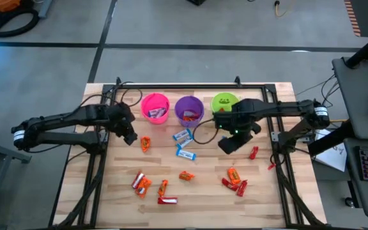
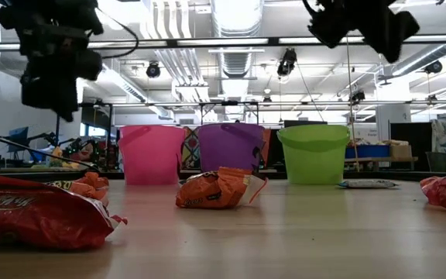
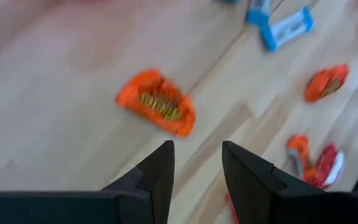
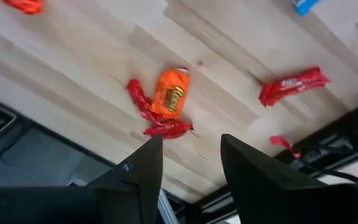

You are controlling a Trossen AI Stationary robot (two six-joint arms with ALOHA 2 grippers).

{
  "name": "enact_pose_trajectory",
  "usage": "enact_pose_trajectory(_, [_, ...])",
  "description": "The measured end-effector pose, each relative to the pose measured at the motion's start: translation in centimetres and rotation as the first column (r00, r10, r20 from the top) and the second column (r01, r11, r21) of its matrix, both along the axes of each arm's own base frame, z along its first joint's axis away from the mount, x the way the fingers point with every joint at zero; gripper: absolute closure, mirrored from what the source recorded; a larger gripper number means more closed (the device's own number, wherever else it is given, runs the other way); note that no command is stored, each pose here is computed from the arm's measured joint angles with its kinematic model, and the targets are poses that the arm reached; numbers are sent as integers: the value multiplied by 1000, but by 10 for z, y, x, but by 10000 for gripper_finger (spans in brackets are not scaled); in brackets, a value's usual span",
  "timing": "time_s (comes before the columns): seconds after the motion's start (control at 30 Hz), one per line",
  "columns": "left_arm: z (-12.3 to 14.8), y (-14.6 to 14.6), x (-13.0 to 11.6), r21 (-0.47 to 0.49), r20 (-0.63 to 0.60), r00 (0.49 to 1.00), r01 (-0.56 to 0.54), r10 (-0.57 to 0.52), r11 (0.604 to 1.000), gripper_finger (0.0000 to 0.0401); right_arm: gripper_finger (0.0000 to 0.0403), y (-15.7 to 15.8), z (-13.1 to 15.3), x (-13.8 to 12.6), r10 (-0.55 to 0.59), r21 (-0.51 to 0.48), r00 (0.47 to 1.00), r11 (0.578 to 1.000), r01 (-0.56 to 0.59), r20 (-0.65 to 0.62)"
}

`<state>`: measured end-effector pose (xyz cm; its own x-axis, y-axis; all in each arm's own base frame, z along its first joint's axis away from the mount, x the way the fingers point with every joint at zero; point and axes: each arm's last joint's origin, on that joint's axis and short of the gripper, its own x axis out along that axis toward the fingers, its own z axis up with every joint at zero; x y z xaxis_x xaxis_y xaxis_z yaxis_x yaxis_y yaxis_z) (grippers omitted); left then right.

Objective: Organize candy in baskets
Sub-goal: Put the red chocolate into the green bucket

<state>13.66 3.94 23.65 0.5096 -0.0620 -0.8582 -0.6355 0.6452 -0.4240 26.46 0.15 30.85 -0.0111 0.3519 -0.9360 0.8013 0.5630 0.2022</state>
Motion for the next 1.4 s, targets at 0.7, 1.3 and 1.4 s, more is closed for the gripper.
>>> enact_pose_trajectory(0.7, [71,6,8,205,206,979,-30,-13,978,282,181,3,-101,-93,-296,-149,950,948,280,-95])
enact_pose_trajectory(1.3, [79,10,16,240,215,977,-53,0,969,282,275,3,-160,-115,-402,-163,910,909,383,-106])
enact_pose_trajectory(1.4, [77,11,20,247,206,979,-40,-12,968,282,319,3,-161,-115,-402,-163,909,910,382,-109])
